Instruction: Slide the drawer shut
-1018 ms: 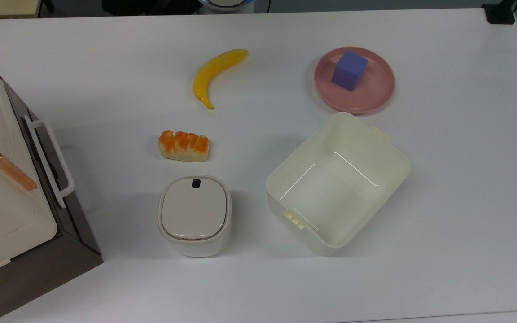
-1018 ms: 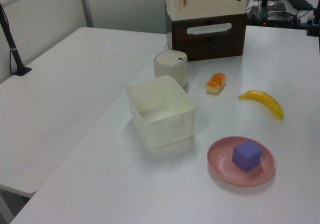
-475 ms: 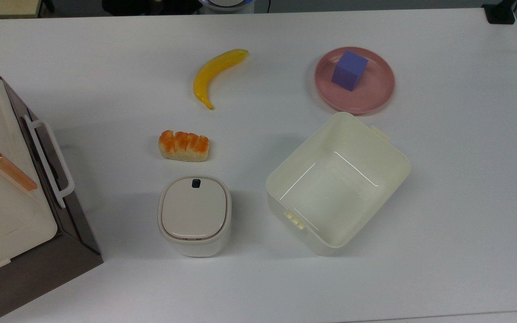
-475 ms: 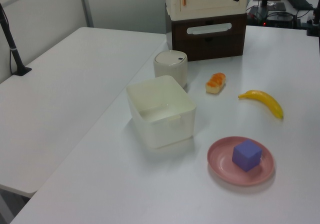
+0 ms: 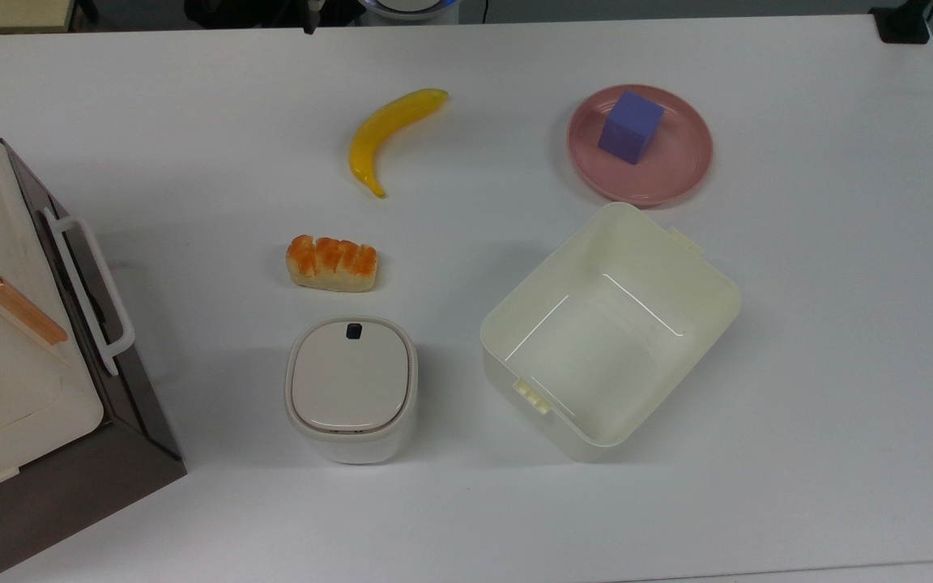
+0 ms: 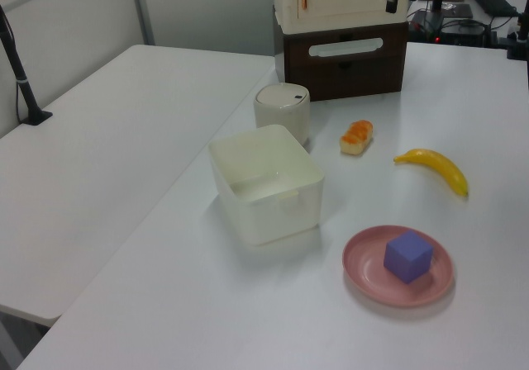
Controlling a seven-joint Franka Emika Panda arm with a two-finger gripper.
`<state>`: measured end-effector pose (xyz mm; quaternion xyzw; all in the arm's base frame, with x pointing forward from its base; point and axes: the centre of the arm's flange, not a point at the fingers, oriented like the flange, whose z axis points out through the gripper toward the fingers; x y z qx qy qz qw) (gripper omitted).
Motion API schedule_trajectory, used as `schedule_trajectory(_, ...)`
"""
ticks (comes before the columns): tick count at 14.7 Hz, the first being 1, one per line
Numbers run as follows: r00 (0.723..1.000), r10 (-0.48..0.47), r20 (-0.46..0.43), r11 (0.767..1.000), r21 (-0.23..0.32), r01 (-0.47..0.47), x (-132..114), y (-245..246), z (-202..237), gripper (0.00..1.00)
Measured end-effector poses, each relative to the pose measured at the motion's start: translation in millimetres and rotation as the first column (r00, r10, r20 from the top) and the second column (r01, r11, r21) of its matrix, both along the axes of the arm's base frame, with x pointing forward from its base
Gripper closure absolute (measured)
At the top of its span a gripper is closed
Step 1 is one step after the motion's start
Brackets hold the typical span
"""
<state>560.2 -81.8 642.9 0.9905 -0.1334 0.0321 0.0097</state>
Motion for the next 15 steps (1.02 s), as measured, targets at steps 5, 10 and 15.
schedule_trajectory(5, 1.0, 0.008, -0.001, 1.0, 0.014, -0.008, 0.6, 3.7, -1.5, 0.0)
schedule_trajectory(10, 0.999, -0.035, 0.004, 0.998, 0.043, 0.035, 0.7, 3.1, -0.5, 0.0)
schedule_trajectory(15, 0.999, -0.051, 0.011, 0.998, 0.044, 0.051, 0.8, 0.4, 1.1, 0.0)
